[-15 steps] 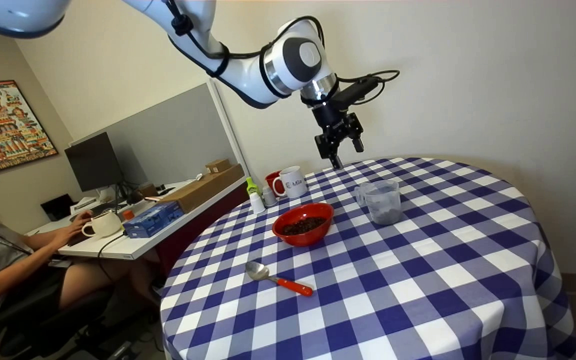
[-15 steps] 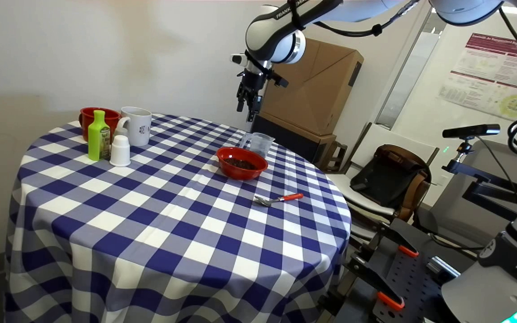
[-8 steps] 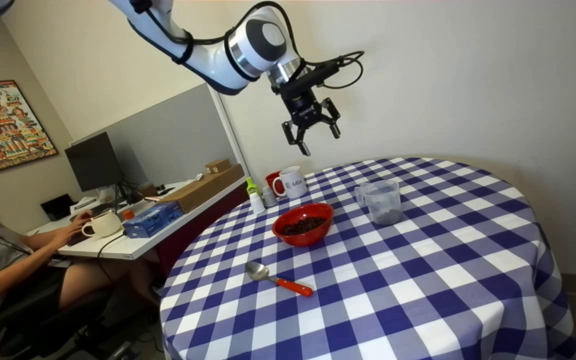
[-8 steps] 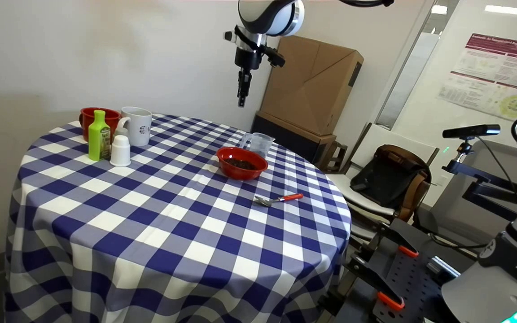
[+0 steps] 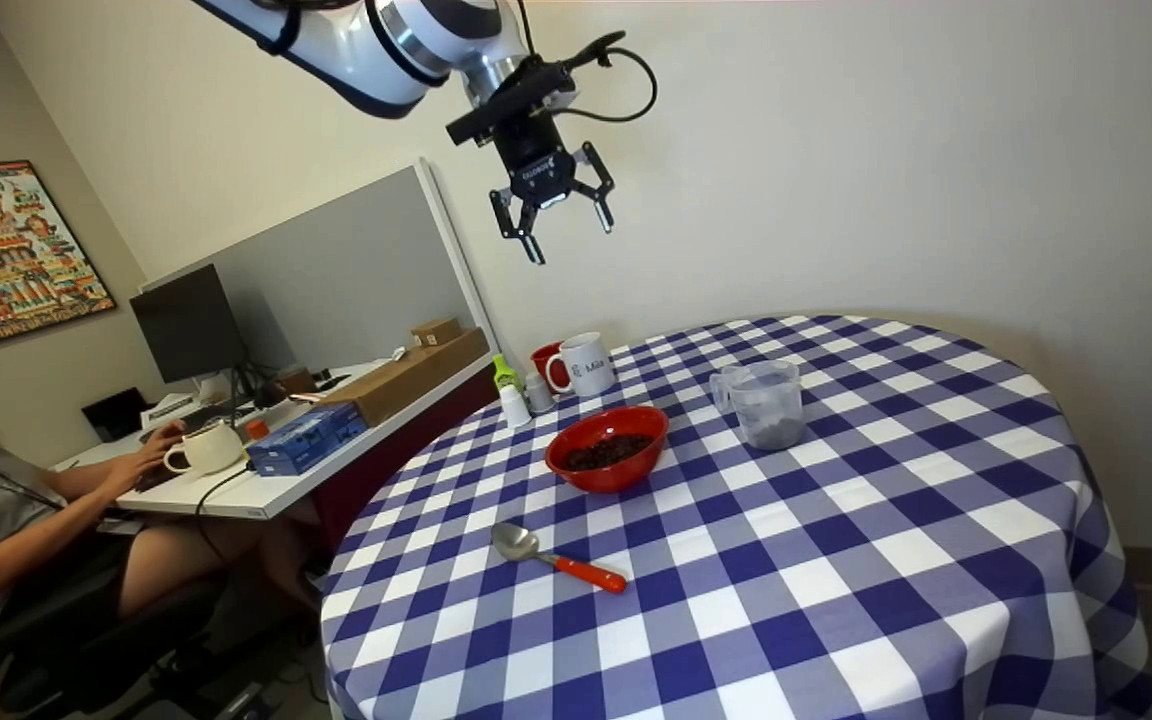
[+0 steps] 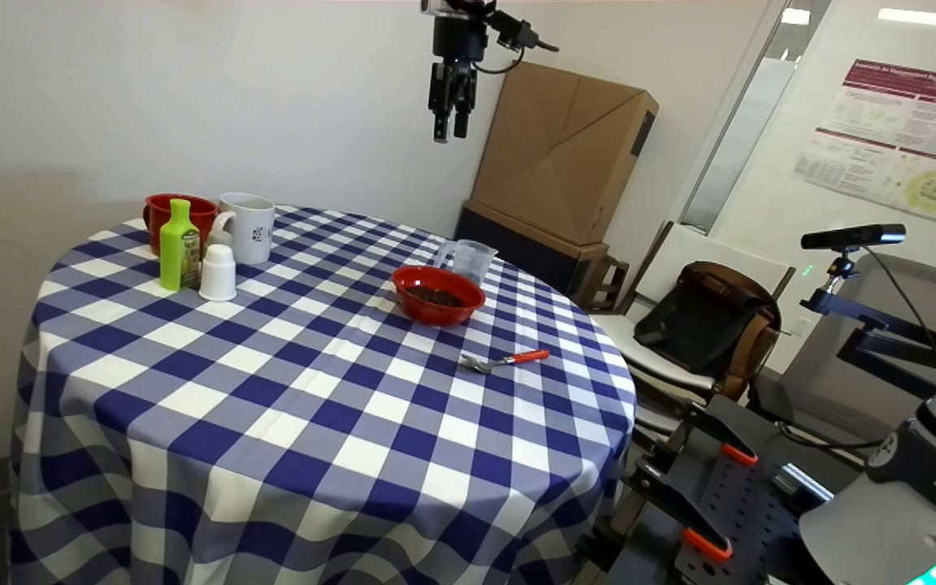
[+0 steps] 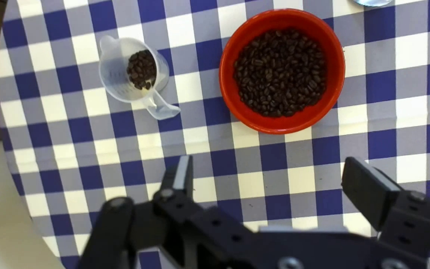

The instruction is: Pick up the jar and pour some of its contents into the bowl

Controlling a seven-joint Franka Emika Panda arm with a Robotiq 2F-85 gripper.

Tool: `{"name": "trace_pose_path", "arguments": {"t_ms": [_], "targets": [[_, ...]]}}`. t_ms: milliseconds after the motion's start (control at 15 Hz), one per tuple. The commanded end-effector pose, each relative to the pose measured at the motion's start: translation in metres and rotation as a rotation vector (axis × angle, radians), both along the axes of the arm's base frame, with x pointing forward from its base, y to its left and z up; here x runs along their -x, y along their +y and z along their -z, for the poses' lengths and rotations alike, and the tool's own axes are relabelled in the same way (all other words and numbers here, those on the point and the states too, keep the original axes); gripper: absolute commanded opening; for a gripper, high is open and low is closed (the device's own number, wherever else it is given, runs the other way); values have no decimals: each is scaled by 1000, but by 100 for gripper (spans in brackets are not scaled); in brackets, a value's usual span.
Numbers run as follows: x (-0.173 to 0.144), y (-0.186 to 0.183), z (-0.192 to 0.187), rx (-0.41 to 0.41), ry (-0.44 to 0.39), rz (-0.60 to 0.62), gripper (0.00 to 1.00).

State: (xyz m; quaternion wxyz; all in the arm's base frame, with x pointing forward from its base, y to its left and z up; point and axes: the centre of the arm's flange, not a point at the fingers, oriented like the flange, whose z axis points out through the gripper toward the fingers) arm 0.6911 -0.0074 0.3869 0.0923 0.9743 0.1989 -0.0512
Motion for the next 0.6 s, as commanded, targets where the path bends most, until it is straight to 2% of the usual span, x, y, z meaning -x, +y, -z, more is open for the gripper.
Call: {"name": "trace_pose_path", "arguments": {"t_ms": [0, 467, 533], "targets": [[20, -28, -26, -40, 2, 197, 100], [41, -66, -41, -110, -40, 571, 100], [25, -67, -36, -87, -31, 478, 100]]}}
